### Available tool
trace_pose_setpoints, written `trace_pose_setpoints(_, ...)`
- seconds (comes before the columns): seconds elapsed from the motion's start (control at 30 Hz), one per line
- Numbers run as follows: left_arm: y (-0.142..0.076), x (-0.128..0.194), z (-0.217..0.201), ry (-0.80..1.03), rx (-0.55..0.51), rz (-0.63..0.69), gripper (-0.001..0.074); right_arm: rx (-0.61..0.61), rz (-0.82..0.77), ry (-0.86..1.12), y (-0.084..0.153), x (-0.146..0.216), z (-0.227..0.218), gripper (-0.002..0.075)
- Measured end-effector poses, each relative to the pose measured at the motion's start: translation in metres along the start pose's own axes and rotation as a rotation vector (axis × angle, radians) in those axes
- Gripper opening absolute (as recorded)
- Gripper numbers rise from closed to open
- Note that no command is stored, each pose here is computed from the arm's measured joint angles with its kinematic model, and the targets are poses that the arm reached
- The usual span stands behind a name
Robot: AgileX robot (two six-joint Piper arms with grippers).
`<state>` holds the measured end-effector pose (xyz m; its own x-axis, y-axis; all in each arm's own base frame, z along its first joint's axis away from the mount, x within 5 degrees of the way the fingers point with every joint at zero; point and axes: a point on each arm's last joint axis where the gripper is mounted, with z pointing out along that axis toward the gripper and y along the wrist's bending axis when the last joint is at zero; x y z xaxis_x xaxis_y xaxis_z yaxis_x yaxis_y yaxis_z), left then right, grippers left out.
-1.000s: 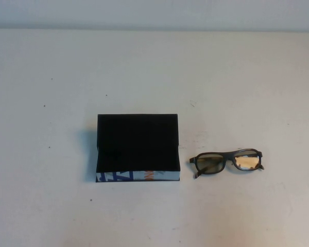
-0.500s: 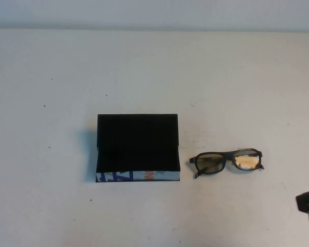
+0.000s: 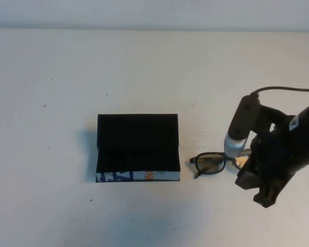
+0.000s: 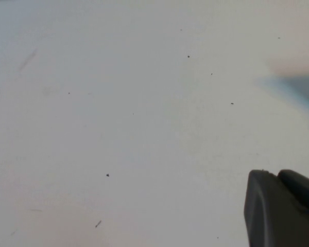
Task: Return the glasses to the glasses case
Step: Pick up the glasses from the table
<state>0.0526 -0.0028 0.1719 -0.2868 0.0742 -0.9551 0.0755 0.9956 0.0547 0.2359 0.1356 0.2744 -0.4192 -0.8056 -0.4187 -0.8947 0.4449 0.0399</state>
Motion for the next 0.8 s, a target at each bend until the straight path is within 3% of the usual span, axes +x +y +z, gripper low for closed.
trace_pose_setpoints(0.17, 0.0, 0.0, 0.0, 0.002, 0.0, 0.0, -0.0001, -0.013, -0.308, 0.063, -0.014, -0.008, 0.015, 0.0183)
trace_pose_setpoints(0.37, 0.0, 0.0, 0.0, 0.002, 0.0, 0.0, -0.0001, 0.069, -0.433, 0.092, -0.033, -0.017, 0.024, 0.0364)
trace_pose_setpoints(0.57, 0.0, 0.0, 0.0, 0.002, 0.0, 0.0, -0.0001, 0.096, -0.55, 0.118, -0.045, -0.02, 0.039, 0.0406)
trace_pose_setpoints(0.8, 0.0, 0.0, 0.0, 0.002, 0.0, 0.0, -0.0001, 0.077, -0.578, 0.149, -0.059, -0.028, 0.058, 0.041)
